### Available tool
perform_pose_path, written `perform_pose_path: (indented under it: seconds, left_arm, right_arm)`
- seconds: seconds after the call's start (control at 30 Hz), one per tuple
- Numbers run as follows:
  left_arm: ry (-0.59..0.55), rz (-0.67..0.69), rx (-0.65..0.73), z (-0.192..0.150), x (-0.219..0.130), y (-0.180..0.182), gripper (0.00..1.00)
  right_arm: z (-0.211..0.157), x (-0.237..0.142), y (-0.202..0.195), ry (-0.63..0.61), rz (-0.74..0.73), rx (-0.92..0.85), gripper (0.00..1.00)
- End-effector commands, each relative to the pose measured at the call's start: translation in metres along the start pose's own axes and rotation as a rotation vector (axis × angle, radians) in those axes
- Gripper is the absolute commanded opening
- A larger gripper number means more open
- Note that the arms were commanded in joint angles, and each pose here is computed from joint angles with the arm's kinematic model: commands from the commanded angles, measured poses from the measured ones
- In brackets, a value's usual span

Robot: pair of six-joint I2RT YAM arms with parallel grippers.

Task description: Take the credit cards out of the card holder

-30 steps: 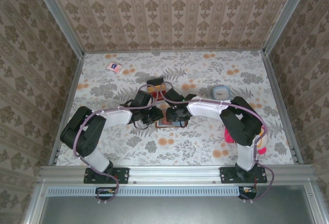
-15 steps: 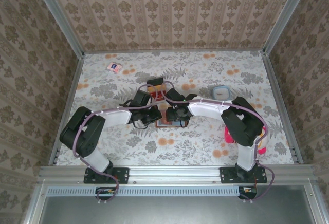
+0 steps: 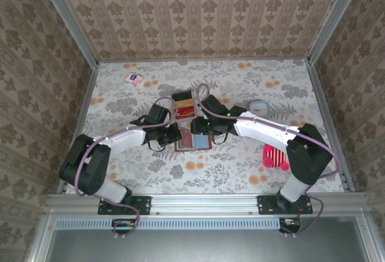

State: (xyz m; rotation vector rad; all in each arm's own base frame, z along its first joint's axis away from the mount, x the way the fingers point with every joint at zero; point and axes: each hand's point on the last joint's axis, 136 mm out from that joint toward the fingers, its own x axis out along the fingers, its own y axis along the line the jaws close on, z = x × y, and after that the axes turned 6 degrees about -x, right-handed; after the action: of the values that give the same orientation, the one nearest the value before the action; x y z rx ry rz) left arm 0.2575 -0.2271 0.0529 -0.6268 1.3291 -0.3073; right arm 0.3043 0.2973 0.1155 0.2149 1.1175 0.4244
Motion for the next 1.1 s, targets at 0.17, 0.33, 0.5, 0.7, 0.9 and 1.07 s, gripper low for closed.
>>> perform_pose_path:
  seconds: [0.17, 0.33, 0.5, 0.7, 0.9, 1.07]
  left_arm:
    - [0.021, 0.040, 0.083, 0.000, -0.015, -0.002, 0.02]
    - [0.035, -0.053, 0.064, 0.000, -0.012, -0.020, 0.21]
    - [0.054, -0.140, 0.048, 0.000, -0.007, -0.036, 0.33]
    - [0.039, -0.117, 0.065, 0.002, -0.011, -0.036, 0.43]
    - [0.066, -0.176, 0.082, -0.003, -0.012, -0.048, 0.38]
    - [0.084, -0.187, 0.087, -0.006, -0.010, -0.053, 0.33]
  right_arm:
    - [0.010, -0.029, 0.007, -0.091, 0.077, 0.062, 0.62]
    - [0.014, -0.049, -0.007, -0.167, 0.034, 0.077, 0.73]
    - [0.012, -0.057, -0.016, -0.189, 0.018, 0.090, 0.77]
    - [0.007, -0.054, -0.023, -0.176, -0.003, 0.097, 0.77]
    - [0.007, -0.053, -0.021, -0.166, 0.010, 0.095, 0.77]
    - [0.006, -0.043, -0.013, -0.135, 0.058, 0.089, 0.74]
